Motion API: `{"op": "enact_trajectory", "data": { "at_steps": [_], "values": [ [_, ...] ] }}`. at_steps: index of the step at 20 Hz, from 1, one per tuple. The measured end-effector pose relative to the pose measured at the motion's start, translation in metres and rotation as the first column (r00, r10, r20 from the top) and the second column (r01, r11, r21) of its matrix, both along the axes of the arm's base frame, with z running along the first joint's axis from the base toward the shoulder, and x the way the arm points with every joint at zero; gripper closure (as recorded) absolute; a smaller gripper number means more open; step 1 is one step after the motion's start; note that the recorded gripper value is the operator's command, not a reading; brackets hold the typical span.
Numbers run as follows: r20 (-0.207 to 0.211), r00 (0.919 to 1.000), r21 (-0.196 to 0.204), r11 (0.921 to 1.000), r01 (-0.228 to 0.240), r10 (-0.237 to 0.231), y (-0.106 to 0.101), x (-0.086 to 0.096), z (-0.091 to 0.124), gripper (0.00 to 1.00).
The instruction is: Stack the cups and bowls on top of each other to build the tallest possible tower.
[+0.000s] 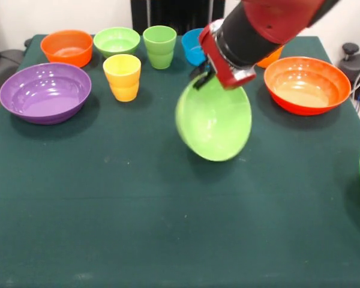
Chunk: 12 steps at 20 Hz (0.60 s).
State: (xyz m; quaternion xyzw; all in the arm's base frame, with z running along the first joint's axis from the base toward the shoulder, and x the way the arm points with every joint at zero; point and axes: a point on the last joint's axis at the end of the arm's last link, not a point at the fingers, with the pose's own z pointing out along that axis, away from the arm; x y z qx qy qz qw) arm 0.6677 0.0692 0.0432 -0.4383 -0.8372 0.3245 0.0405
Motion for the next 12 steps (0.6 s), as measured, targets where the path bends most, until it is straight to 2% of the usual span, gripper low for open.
{"op": "enact_trajectory", "data": {
  "at_steps": [1, 2, 3, 6, 8, 12],
  "values": [
    [-0.043, 0.9991, -0.051, 0.9987, -0.007, 0.005, 0.002, -0.002, 0.003, 1.00],
    [-0.062, 0.9981, -0.077, 0.9970, -0.013, 0.008, 0.002, -0.002, 0.004, 1.00],
    [-0.104, 0.9944, -0.145, 0.9889, -0.033, 0.018, 0.003, -0.002, 0.007, 1.00],
    [-0.163, 0.9860, -0.250, 0.9651, -0.079, 0.038, 0.001, 0.001, 0.010, 1.00],
    [-0.186, 0.9813, -0.292, 0.9510, -0.103, 0.050, -0.001, 0.005, 0.010, 1.00],
    [-0.200, 0.9772, -0.316, 0.9392, -0.134, 0.072, -0.007, 0.015, 0.005, 1.00]
  ]
}}
